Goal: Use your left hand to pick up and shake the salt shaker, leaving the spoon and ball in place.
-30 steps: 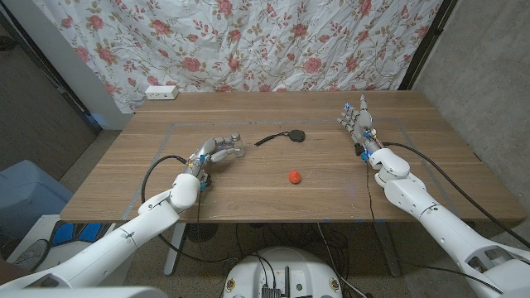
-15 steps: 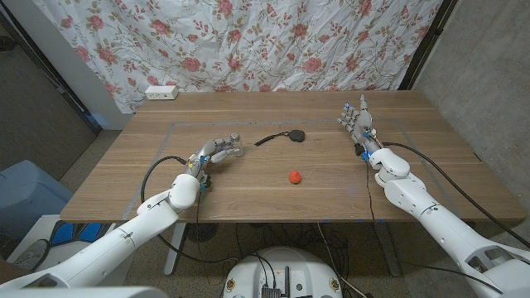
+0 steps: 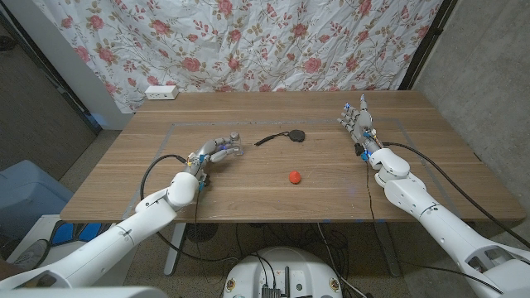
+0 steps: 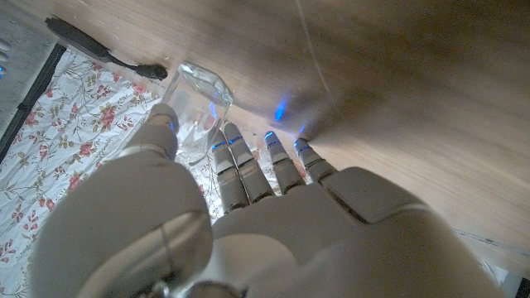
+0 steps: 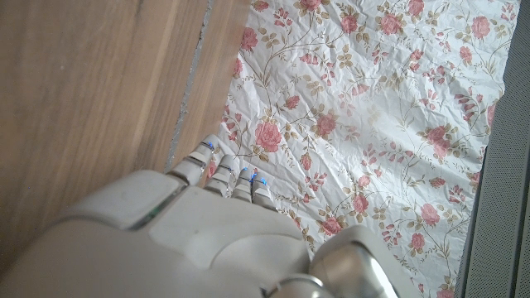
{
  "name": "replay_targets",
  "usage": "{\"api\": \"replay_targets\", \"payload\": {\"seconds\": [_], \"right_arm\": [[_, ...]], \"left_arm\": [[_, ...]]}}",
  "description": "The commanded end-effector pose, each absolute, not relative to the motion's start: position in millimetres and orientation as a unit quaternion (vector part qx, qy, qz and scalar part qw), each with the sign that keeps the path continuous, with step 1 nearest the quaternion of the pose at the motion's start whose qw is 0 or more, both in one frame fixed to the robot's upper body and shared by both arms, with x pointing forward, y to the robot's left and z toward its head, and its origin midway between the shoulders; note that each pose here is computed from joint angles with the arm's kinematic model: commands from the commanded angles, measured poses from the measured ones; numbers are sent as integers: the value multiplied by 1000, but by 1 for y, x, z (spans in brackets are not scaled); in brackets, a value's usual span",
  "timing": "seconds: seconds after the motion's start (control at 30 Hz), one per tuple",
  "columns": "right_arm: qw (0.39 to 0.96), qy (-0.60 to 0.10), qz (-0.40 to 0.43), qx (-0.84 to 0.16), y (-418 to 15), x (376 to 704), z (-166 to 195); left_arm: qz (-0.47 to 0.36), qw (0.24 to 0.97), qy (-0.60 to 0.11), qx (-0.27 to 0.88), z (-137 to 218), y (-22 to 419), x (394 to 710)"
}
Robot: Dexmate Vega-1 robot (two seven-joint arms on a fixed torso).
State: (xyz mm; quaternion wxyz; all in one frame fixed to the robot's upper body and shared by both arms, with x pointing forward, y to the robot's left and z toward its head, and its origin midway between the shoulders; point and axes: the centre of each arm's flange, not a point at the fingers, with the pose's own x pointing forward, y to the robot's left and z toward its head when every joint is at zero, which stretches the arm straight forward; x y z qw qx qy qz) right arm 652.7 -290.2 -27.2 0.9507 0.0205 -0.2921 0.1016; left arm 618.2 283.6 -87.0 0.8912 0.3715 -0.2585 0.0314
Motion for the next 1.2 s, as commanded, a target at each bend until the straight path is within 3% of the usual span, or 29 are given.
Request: {"api": "replay_targets", "payload": {"seconds": [0.03, 1.2], "right_arm": [[951, -292, 102, 21, -290, 653, -27], [951, -292, 102, 21, -290, 653, -27]], "left_arm": [[16, 890, -263, 372, -80, 288, 622], [-77, 892, -286, 340, -61, 302, 628]]}}
